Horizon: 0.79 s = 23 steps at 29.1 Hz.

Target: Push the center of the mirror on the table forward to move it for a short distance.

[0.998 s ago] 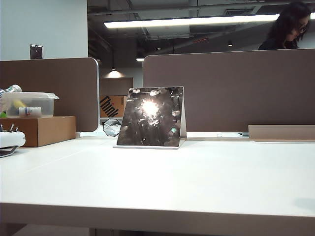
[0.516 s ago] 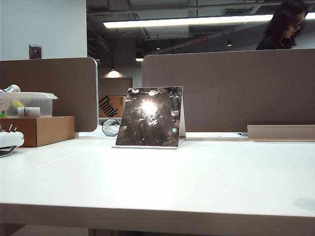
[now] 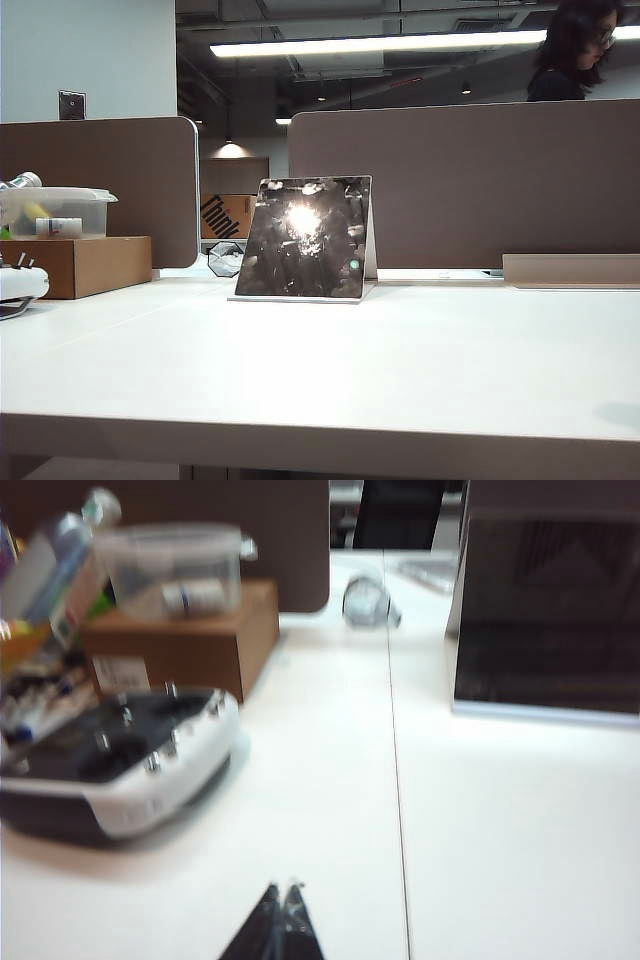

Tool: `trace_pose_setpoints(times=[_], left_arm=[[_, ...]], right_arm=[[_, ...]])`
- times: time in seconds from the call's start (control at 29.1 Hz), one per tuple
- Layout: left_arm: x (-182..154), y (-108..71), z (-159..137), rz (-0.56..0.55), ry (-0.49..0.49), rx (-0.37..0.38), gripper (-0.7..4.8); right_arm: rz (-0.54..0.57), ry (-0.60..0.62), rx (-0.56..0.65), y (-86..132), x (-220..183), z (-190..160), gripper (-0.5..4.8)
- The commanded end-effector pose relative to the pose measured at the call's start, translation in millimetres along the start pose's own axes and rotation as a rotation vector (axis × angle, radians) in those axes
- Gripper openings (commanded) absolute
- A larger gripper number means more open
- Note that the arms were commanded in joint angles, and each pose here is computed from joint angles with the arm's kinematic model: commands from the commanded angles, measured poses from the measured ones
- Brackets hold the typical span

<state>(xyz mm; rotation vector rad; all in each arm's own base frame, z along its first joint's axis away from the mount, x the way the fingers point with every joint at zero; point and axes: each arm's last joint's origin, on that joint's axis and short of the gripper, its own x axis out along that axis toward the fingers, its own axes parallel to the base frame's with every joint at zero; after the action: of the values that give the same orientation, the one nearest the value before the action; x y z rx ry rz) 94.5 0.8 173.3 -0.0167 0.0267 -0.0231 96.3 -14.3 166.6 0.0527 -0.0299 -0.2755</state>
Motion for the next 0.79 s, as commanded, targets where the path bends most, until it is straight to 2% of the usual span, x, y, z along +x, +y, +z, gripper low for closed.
trace_pose_setpoints(times=[0.03, 0.41, 0.79], left_arm=[[1.6, -1.0, -5.3, -0.031, 0.003, 0.0, -0.03], [3.2, -0.4, -9.2, -0.014, -0.014, 0.036, -0.03], [3.1, -0.5, -6.8, -0.015, -0.04, 0.036, -0.03]], right_arm=[[0.001, -0.006, 0.001, 0.0, 0.2, -0.4, -0.05], [0.0, -0.006, 0.001, 0.0, 0.2, -0.5, -0.05], [0.001, -0.006, 0.001, 0.0, 0.2, -0.5, -0.05]])
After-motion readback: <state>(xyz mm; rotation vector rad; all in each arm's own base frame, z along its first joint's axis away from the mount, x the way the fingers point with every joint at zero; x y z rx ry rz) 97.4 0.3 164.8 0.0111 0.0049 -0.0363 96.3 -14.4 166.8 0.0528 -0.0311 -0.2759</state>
